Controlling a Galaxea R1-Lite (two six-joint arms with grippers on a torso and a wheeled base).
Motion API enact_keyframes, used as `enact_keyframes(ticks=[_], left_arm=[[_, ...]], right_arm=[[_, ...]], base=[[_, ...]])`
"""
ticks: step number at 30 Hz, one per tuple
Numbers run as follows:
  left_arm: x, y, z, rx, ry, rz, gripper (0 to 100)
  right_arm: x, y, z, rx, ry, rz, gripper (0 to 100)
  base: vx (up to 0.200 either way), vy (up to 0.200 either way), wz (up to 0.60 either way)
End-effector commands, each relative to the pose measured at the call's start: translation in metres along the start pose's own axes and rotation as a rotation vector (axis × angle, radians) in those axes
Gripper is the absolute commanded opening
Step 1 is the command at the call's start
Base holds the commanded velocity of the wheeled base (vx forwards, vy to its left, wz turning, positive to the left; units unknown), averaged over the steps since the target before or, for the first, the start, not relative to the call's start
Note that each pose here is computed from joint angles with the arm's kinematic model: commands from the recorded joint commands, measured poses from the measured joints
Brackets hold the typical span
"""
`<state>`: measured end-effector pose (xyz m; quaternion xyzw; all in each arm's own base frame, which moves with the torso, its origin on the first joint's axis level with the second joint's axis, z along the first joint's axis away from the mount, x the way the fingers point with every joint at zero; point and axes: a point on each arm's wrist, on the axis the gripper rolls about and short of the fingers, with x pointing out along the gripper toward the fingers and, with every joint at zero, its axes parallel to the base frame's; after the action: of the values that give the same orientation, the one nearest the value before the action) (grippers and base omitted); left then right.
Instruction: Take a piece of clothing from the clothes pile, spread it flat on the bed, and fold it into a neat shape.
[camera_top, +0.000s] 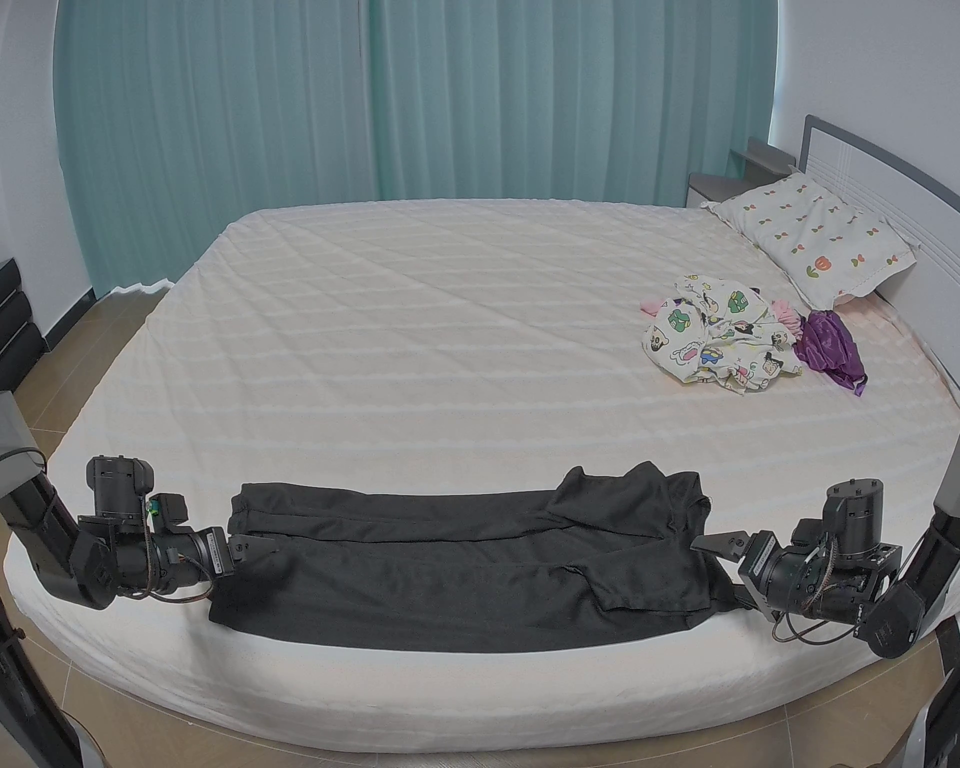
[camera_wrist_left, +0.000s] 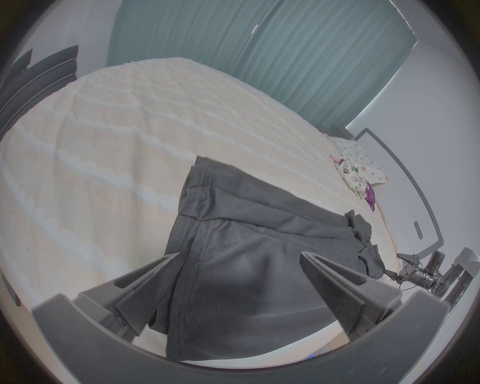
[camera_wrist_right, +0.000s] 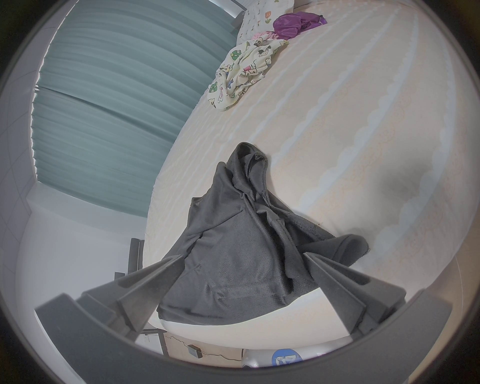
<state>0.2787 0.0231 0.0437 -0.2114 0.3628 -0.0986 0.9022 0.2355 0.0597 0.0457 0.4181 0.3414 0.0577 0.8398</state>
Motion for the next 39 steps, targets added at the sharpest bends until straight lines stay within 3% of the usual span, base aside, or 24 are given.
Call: enact_keyframes(ticks=[1,6,7,17,39], left_arm=[[0.015,0.010,-0.008,-0.019,0.051,0.014,100],[0.024,0.014,-0.009,0.000,0.062,0.026,100],[0.024,0.015,-0.009,0.000,0.062,0.030,0],[0.015,0.017,-0.009,-0.007,0.043,0.100,0],[-0.007,0.023,-0.025,-0.060,0.062,0.137,0]], right_arm=[[0.003,-0.002,-0.001,0.001,0.008,-0.010,100],[0.002,-0.002,-0.001,0.001,0.009,-0.011,100],[0.002,-0.002,-0.001,0.001,0.009,-0.011,100],[0.002,-0.003,-0.002,0.000,0.009,-0.013,100],[0.002,-0.003,-0.001,-0.003,0.007,-0.014,100]], base=[[0.000,0.000,0.00],[0.000,0.000,0.00],[0.000,0.000,0.00],[0.000,0.000,0.00],[0.000,0.000,0.00]])
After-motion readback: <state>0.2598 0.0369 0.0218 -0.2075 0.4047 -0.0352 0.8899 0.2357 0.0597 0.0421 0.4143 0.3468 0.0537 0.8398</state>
